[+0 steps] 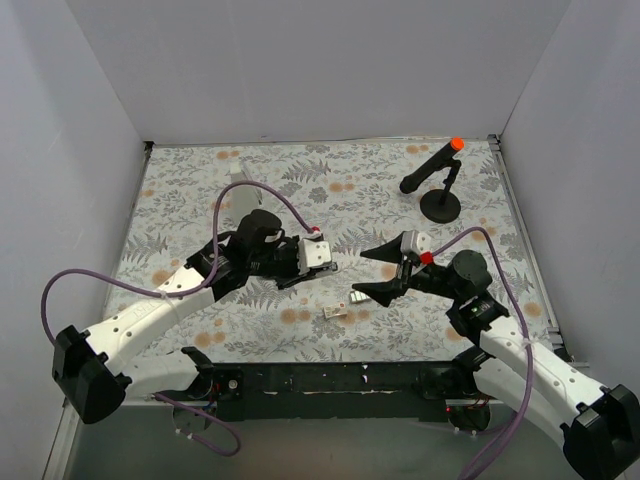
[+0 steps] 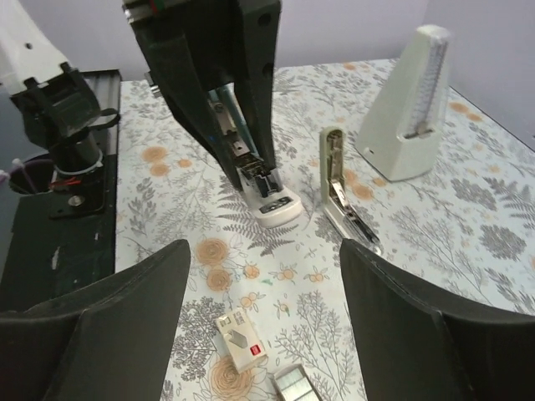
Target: Load the staples into the stapler
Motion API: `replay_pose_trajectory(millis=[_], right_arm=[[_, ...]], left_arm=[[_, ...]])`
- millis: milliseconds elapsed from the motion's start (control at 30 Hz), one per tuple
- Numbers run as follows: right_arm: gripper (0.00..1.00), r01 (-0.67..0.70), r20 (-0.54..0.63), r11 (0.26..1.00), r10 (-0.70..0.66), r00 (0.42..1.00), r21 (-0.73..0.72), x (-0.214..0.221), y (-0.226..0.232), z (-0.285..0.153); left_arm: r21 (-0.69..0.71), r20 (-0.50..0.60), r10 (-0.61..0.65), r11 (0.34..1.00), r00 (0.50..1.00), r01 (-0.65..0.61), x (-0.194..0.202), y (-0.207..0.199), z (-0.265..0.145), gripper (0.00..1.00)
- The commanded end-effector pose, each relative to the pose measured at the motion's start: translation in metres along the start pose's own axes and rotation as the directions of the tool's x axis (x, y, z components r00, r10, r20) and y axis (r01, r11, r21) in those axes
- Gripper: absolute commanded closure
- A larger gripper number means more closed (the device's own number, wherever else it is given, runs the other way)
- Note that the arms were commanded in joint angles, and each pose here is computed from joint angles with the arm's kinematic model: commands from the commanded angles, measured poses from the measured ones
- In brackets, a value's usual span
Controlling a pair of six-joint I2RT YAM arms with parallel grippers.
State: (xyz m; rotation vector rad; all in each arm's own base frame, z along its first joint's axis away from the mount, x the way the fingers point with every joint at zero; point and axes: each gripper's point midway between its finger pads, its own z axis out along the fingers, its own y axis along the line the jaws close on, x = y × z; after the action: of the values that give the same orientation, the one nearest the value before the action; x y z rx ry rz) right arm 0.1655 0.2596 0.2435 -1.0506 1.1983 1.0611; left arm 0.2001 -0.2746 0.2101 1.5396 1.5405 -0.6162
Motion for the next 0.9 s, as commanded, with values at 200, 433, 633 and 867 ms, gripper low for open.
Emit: replay_pose_trajectory(millis=[200,433,633,867], right_arm=[[0.19,-0.001,-0.011,0.954,0.005,1.0,0.3,0.018,-0.033,-0.028],[0.19,0.008,-0.016,0.947,-0.003,1.0,0.322,0.025,-0.032,-0.034],[0.2,0.003,-0.024,0.948,0.004,1.0,0.318,0.031,-0.031,-0.035],[0.2,0.002,-0.026,0.951,0.007,1.0,0.311,0.035,-0.029,-0.035]], left_arm=[[-0.041,-0.275,-0.039,0.999,0.961,0.029,0.087,0.007,0.014,1.0],[0.019,-0.457,-0.046,0.998,0.888,0.062,0.131,0.01,0.036,1.0],[0.039,-0.569,-0.045,0.996,0.821,0.081,0.158,0.01,0.042,1.0],[0.084,-0.592,-0.02,0.993,0.806,0.087,0.168,-0.001,0.045,0.98]])
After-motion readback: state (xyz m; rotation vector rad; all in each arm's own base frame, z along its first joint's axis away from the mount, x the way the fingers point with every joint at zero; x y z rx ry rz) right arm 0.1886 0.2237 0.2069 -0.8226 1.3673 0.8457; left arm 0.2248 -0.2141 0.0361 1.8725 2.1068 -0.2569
